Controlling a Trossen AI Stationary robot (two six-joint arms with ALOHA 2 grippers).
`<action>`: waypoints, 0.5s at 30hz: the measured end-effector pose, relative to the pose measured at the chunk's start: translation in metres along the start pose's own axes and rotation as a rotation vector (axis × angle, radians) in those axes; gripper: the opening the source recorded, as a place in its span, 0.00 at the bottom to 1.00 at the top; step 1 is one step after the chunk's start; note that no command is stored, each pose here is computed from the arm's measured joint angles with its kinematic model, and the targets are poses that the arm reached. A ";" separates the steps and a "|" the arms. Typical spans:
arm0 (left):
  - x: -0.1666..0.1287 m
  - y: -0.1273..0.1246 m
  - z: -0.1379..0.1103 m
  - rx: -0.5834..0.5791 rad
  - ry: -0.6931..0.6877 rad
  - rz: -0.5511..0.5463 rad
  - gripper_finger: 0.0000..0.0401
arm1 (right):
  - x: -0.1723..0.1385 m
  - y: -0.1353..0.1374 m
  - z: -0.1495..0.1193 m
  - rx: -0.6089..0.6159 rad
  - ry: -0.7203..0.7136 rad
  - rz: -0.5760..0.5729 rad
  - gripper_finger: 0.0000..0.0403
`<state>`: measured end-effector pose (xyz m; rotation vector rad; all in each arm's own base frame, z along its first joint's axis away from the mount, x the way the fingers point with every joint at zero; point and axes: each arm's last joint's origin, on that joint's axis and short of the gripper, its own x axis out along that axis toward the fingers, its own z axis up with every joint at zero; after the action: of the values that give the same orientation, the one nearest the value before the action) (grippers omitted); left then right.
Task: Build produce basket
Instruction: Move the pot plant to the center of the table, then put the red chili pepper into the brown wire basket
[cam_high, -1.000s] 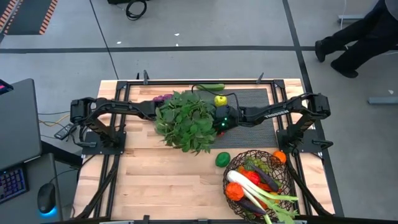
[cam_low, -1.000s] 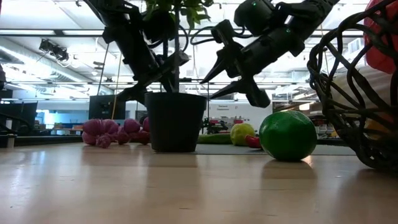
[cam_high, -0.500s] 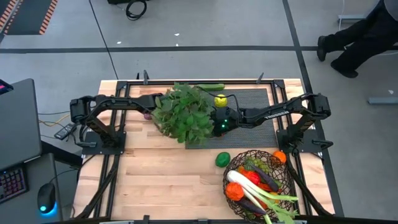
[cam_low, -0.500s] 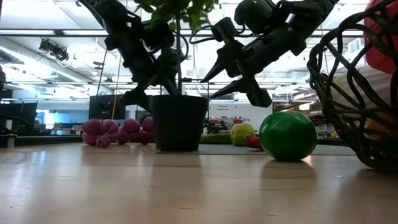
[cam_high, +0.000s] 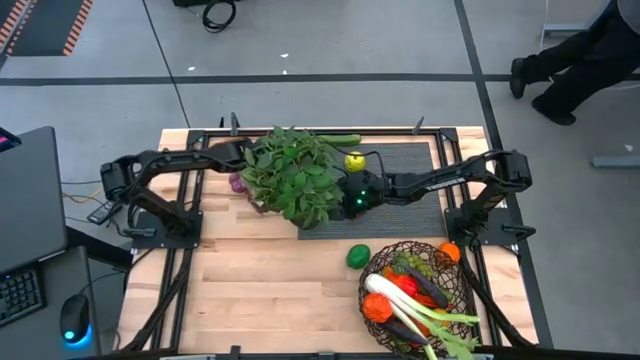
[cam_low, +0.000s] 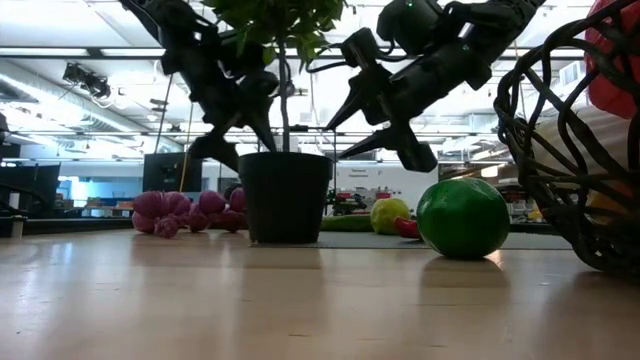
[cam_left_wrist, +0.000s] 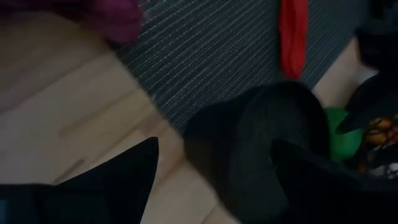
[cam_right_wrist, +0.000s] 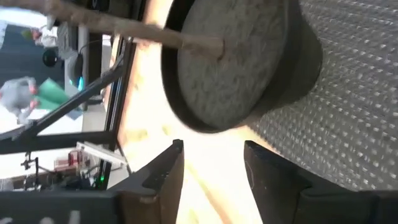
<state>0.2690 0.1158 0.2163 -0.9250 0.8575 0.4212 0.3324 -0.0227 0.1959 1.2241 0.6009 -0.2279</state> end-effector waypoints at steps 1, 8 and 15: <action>-0.003 0.002 -0.001 -0.002 0.014 0.012 0.79 | -0.001 0.000 0.000 -0.004 0.004 0.001 0.44; -0.022 0.010 -0.004 0.010 0.039 0.029 0.79 | -0.027 -0.003 0.007 0.019 0.010 -0.098 0.60; -0.037 0.023 -0.007 -0.028 0.075 0.087 0.79 | -0.064 -0.019 0.012 0.120 -0.035 -0.334 0.71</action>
<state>0.2281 0.1236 0.2319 -0.9365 0.9651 0.4763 0.2744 -0.0499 0.2178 1.2274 0.7685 -0.5716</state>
